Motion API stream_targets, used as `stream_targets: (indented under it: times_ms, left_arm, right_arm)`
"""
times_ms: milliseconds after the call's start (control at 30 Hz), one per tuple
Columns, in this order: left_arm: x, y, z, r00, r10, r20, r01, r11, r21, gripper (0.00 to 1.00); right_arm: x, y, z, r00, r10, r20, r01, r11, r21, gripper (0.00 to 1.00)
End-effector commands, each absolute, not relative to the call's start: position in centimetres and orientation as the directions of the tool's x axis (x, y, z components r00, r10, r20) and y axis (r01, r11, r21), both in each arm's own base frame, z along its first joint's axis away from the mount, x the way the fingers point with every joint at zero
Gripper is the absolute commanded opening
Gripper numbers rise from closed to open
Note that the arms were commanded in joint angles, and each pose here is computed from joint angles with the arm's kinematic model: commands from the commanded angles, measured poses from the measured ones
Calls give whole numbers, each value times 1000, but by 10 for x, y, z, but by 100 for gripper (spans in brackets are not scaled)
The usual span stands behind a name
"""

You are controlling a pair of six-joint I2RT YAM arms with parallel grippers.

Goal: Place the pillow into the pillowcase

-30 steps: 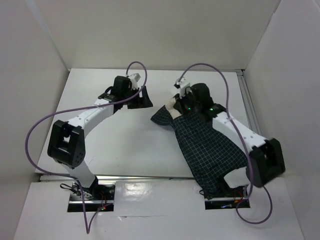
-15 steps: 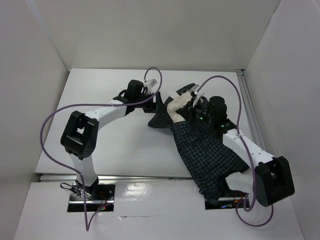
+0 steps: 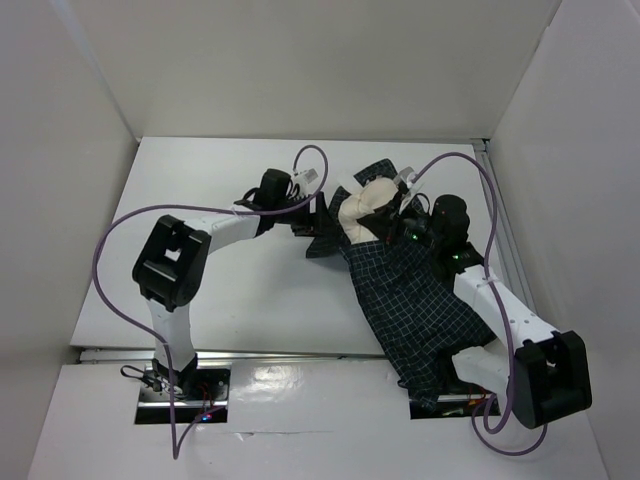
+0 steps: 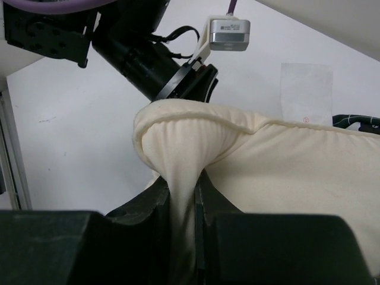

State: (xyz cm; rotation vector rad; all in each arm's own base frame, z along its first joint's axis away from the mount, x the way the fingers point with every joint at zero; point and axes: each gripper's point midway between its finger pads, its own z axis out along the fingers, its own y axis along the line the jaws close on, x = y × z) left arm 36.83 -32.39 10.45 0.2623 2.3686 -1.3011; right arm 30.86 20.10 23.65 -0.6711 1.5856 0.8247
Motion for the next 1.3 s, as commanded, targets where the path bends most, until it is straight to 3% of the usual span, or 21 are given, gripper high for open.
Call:
stream_targets:
  times_ms: [0, 133, 400, 533, 667, 733, 767, 833, 867, 1033, 1267]
  left_arm:
    - [393, -326, 149, -808, -62, -586, 458, 559, -691, 82]
    - [404, -325, 151, -785, -70, -615, 467, 586, -662, 84]
    - [405, -358, 148, -774, -55, -631, 540, 464, -702, 82]
    - [421, -363, 136, -747, -49, -663, 524, 570, -633, 82]
    - [424, -370, 120, -767, -43, -640, 499, 588, -637, 82]
    - [427, -381, 131, -765, -47, -642, 523, 536, -663, 80]
    - [422, -387, 129, -772, -39, -634, 528, 516, -675, 72]
    - [421, -391, 131, -770, -32, -638, 544, 490, -681, 15]
    - [421, -388, 126, -779, -31, -626, 526, 510, -681, 0]
    - [421, -356, 158, -714, -52, -698, 510, 644, -570, 0]
    - [423, -279, 164, -693, -68, -717, 371, 819, -437, 0]
  right_arm:
    - [287, 210, 256, -140, 35, -990, -858, 495, 139, 0]
    - [286, 211, 258, -132, 37, -991, -864, 485, 133, 0]
    - [284, 212, 267, -118, 53, -992, -876, 464, 129, 0]
    - [281, 212, 269, -110, 54, -992, -882, 456, 122, 0]
    - [278, 211, 280, -90, 66, -994, -884, 455, 110, 0]
    - [278, 211, 280, -90, 66, -994, -884, 455, 110, 0]
    - [278, 212, 280, -100, 71, -992, -883, 454, 122, 0]
    - [282, 210, 272, -133, 65, -989, -868, 475, 148, 0]
    - [285, 208, 270, -140, 66, -988, -855, 495, 154, 0]
    - [326, 185, 237, -257, 67, -964, -680, 696, 230, 0]
    - [358, 184, 181, -407, 8, -914, -528, 814, 243, 0]
